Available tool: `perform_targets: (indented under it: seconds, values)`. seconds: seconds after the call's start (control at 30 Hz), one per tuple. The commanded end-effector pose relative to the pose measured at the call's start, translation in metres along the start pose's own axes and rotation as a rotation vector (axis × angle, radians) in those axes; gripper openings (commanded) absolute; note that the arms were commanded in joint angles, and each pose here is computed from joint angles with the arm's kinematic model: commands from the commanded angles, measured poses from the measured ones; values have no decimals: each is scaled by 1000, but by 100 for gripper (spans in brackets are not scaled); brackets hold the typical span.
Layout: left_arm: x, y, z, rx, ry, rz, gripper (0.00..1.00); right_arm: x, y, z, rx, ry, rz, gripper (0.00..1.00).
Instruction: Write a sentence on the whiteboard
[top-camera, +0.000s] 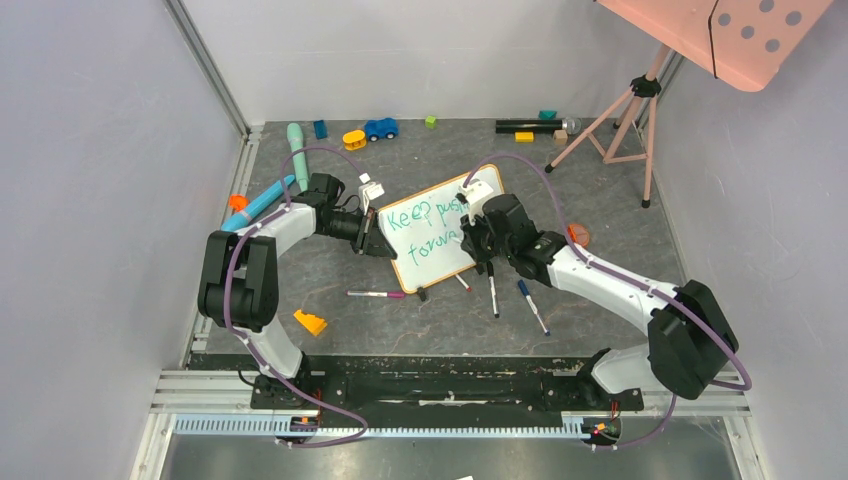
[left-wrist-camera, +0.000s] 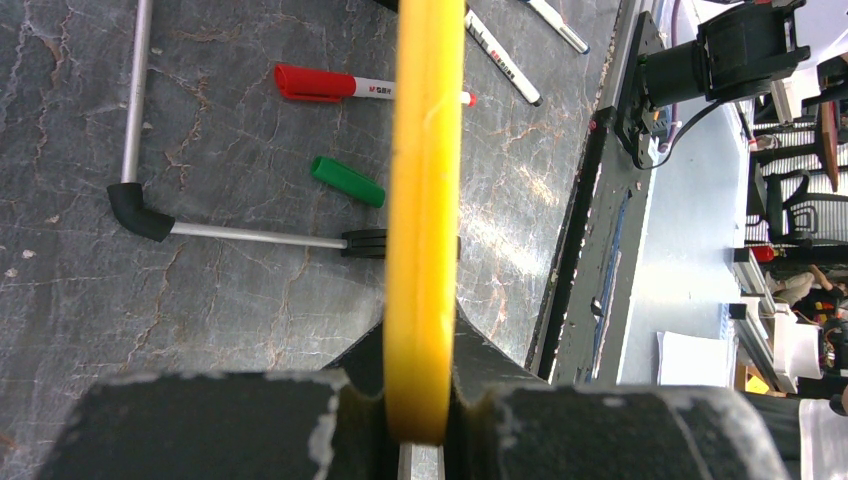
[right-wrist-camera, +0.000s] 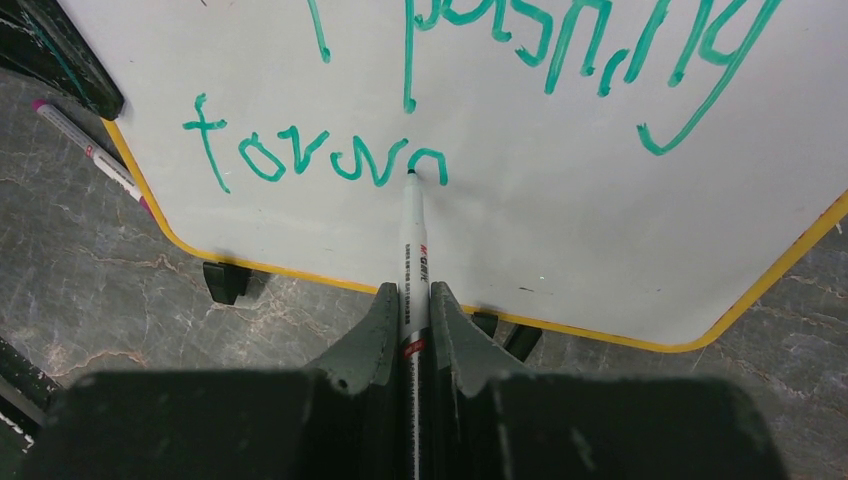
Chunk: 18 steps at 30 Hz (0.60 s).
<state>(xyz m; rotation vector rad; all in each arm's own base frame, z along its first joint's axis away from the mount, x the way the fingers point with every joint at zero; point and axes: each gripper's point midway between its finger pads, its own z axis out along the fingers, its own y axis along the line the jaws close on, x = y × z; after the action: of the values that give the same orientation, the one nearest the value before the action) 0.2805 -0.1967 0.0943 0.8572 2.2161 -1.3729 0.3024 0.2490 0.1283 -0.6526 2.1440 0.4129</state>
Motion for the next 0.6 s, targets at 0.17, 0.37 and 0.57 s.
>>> perform_targets:
  seconds: [0.17,0.37,0.57]
  values:
    - [48,2,11,-39,163,-24,2,1,-11,-4,54,0,-14,0]
    - [48,2,11,-39,162,-22,2,4,-13,-4,61,13,-16,0]
    - [48,2,11,-39,162,-22,2,0,-21,-5,108,5,-19,0]
